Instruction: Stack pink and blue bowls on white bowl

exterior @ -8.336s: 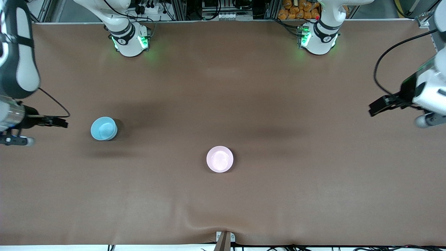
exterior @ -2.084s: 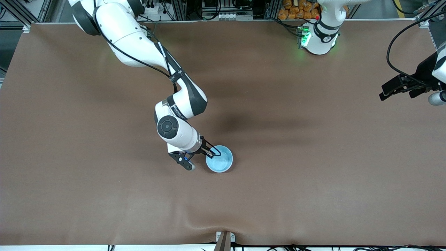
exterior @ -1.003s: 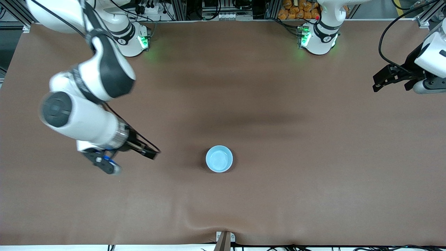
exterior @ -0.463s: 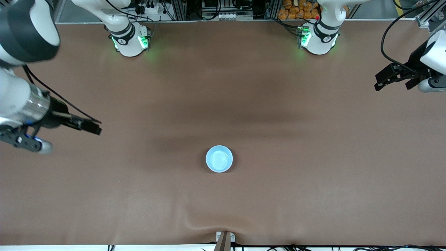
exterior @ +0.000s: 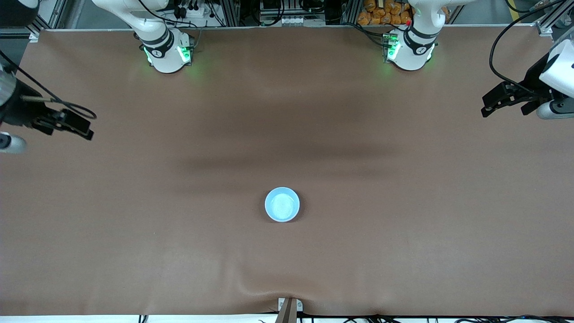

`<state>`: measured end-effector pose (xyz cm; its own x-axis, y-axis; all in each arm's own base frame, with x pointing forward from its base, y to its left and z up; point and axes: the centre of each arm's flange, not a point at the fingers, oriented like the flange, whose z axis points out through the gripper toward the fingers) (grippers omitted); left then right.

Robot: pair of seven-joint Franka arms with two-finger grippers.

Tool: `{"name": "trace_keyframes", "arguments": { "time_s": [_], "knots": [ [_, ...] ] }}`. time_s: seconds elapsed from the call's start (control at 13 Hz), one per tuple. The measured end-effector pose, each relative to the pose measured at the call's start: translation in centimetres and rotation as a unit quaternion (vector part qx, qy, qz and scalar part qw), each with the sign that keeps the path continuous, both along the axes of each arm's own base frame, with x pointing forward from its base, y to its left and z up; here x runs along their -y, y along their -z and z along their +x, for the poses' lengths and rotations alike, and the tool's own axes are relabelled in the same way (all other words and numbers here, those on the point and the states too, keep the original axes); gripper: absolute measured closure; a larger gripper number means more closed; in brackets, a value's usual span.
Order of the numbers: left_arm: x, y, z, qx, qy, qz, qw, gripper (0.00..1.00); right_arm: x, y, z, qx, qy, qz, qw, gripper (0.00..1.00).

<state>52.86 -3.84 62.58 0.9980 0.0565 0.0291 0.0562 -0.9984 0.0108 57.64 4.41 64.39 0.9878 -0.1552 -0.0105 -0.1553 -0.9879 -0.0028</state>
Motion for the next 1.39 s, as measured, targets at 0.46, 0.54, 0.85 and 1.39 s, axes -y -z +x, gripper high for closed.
{"name": "trace_keyframes", "arguments": {
  "time_s": [0.46,0.54,0.85,1.39],
  "knots": [
    [0.1,0.2,0.0,-0.002,0.001,0.0,1.0,0.0,4.9,2.4,-4.1,0.006,-0.035,-0.005,0.999,0.0],
    [0.1,0.2,0.0,-0.002,0.001,0.0,1.0,0.0,5.9,2.5,-4.2,0.006,-0.038,-0.005,0.999,0.0],
    [0.3,0.2,0.0,-0.002,0.003,0.0,1.0,0.0,5.3,1.1,-3.8,0.029,-0.049,-0.006,0.998,0.0],
    [0.4,0.0,-0.1,0.001,0.003,0.001,1.0,0.0,4.0,0.1,-3.0,0.033,-0.061,-0.007,0.998,0.0]
  ]
}}
